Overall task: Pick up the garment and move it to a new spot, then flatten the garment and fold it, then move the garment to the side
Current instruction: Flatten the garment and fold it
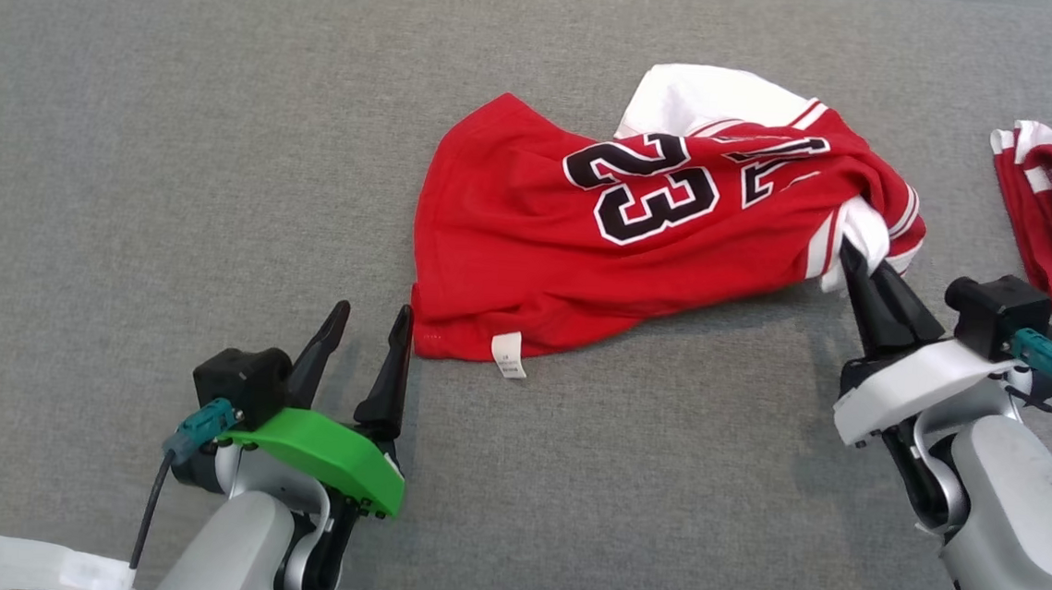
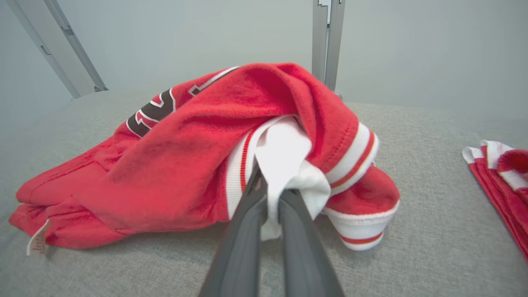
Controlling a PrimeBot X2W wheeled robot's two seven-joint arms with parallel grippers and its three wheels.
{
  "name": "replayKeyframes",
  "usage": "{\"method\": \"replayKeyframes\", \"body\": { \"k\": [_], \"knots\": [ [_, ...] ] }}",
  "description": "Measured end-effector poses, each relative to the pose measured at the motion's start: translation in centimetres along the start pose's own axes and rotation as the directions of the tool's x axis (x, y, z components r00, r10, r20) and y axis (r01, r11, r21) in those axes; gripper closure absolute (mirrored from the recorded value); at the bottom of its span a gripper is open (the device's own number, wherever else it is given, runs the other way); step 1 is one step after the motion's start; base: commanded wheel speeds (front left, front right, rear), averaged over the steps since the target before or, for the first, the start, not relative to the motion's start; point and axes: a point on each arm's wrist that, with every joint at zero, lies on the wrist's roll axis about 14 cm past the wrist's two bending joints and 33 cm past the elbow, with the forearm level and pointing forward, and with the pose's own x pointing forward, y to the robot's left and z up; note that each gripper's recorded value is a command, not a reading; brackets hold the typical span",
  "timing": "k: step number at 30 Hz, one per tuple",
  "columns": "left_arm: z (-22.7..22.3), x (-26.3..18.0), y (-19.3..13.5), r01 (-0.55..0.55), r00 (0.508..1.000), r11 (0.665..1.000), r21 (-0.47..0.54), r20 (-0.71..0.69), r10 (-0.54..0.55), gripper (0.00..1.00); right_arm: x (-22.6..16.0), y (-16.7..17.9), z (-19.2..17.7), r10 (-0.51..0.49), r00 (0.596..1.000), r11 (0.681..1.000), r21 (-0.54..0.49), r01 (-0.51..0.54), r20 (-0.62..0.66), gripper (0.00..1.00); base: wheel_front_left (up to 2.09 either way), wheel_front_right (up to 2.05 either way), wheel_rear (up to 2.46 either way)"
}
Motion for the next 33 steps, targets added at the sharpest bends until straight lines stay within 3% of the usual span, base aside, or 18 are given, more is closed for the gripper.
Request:
{"method": "replayKeyframes", "body": {
  "k": [8, 13, 17, 26, 33],
  "knots": [
    [-2.5, -0.9, -2.3, 0.074, 0.995, 0.997, -0.024, -0.069, -0.075, 0.0, -2.6, -3.6, 5.2, -0.09, 0.987, 0.99, -0.097, 0.103, 0.132, 1.0, 0.0, 0.0, 0.0],
    [-3.7, -1.5, -4.7, 0.15, 0.983, 0.988, -0.034, -0.106, -0.153, 0.0, -5.7, -4.3, 2.4, -0.133, 0.991, 0.986, -0.1, 0.135, 0.025, 1.0, 0.0, 0.0, 0.0],
    [-4.8, -1.9, -6.5, 0.209, 0.965, 0.977, -0.041, -0.153, -0.213, 0.0, -8.7, -6.5, -0.3, -0.224, 0.971, 0.969, -0.124, 0.214, -0.079, 1.0, 0.0, 0.0, 0.0],
    [-9.2, -3.1, -7.3, 0.246, 0.909, 0.969, -0.039, -0.337, -0.244, 0.0, -8.7, -5.9, -0.3, -0.222, 0.972, 0.974, -0.064, 0.217, -0.078, 1.0, 0.0, 0.0, 0.0],
    [-10.1, -3.4, -7.4, 0.251, 0.895, 0.967, -0.042, -0.37, -0.248, 0.0, -8.5, -5.6, -0.3, -0.214, 0.974, 0.976, -0.049, 0.211, -0.076, 1.0, 0.0, 0.0, 0.0]
  ]
}}
